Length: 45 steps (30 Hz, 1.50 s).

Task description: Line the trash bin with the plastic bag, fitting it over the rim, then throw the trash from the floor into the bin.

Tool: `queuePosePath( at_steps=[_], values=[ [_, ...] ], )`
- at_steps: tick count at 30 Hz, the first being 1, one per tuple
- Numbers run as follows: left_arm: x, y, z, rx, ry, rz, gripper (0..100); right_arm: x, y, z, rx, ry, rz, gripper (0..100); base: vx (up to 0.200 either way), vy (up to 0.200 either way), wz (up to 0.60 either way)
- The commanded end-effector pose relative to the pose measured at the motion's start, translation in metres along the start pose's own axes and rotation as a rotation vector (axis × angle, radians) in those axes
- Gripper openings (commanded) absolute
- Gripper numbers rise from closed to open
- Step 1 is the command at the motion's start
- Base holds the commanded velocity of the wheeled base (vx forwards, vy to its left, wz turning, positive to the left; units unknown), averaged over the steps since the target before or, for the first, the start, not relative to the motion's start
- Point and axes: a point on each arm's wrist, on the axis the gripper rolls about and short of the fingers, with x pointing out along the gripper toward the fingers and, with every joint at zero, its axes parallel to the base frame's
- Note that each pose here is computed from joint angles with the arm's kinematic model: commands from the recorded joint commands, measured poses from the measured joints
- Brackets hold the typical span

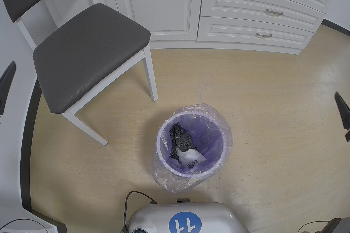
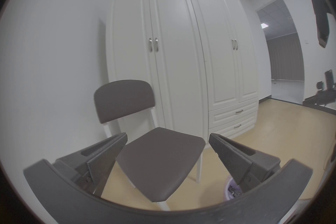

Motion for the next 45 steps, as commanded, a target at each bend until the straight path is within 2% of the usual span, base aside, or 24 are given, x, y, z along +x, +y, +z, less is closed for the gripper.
queuePosePath(
  at_steps=[1, 6, 11, 15, 17, 19, 23, 27, 29, 31, 37, 39, 40, 41, 43, 45],
  values=[
    [-0.106, 0.020, 0.008, 0.006, -0.100, 0.289, 100, -0.147, -0.023, 0.020, -0.033, -0.277, -0.253, 100, 0.000, 0.000, 0.00],
    [-0.129, 0.014, -0.010, 0.010, -0.074, 0.337, 100, -0.152, -0.023, 0.000, -0.049, -0.249, -0.266, 100, 0.000, 0.000, 0.00],
    [-0.142, 0.010, -0.028, 0.009, -0.045, 0.306, 100, -0.148, -0.024, -0.014, -0.046, -0.199, -0.248, 100, 0.000, 0.000, 0.00],
    [-0.150, 0.004, -0.051, -0.044, 0.009, 0.258, 100, -0.144, -0.025, -0.041, -0.063, -0.100, -0.148, 100, 0.000, 0.000, 0.00],
    [-0.153, 0.001, -0.058, -0.059, 0.019, 0.248, 100, -0.143, -0.025, -0.047, -0.066, -0.079, -0.134, 100, 0.000, 0.000, 0.00],
    [-0.157, -0.003, -0.078, -0.062, 0.084, 0.233, 100, -0.142, -0.026, -0.055, -0.076, -0.032, -0.122, 100, 0.000, 0.000, 0.00],
    [-0.157, -0.005, -0.098, -0.062, 0.159, 0.222, 100, -0.142, -0.026, -0.062, -0.085, 0.042, -0.106, 100, 0.000, 0.000, 0.00],
    [-0.163, -0.009, -0.121, -0.105, 0.365, 0.204, 100, -0.144, -0.027, -0.074, -0.149, 0.163, -0.114, 100, 0.000, 0.000, 0.00],
    [-0.164, -0.010, -0.124, -0.115, 0.407, 0.200, 100, -0.144, -0.028, -0.079, -0.167, 0.208, -0.120, 100, 0.000, 0.000, 0.00],
    [-0.164, -0.010, -0.124, -0.135, 0.410, 0.206, 100, -0.145, -0.028, -0.083, -0.171, 0.249, -0.116, 100, 0.000, 0.000, 0.00],
    [-0.164, -0.010, -0.124, -0.136, 0.410, 0.206, 100, -0.145, -0.027, -0.084, -0.175, 0.257, -0.083, 100, 0.000, 0.000, 0.00],
    [-0.164, -0.010, -0.125, -0.139, 0.410, 0.198, 100, -0.145, -0.026, -0.084, -0.163, 0.261, -0.025, 100, 0.000, 0.000, 0.00],
    [-0.164, -0.010, -0.125, -0.139, 0.410, 0.198, 100, -0.145, -0.026, -0.084, -0.163, 0.261, -0.025, 100, 0.000, 0.000, 0.00],
    [-0.164, -0.010, -0.125, -0.142, 0.412, 0.178, 100, -0.145, -0.025, -0.084, -0.154, 0.262, 0.018, 100, 0.000, 0.000, 0.00],
    [-0.164, -0.011, -0.125, -0.145, 0.413, 0.163, 100, -0.145, -0.025, -0.084, -0.155, 0.260, 0.019, 100, 0.000, 0.000, 0.00],
    [-0.165, -0.012, -0.129, -0.151, 0.433, 0.121, 100, -0.146, -0.026, -0.084, -0.151, 0.264, -0.019, 100, 0.000, 0.000, 0.00]
  ],
)
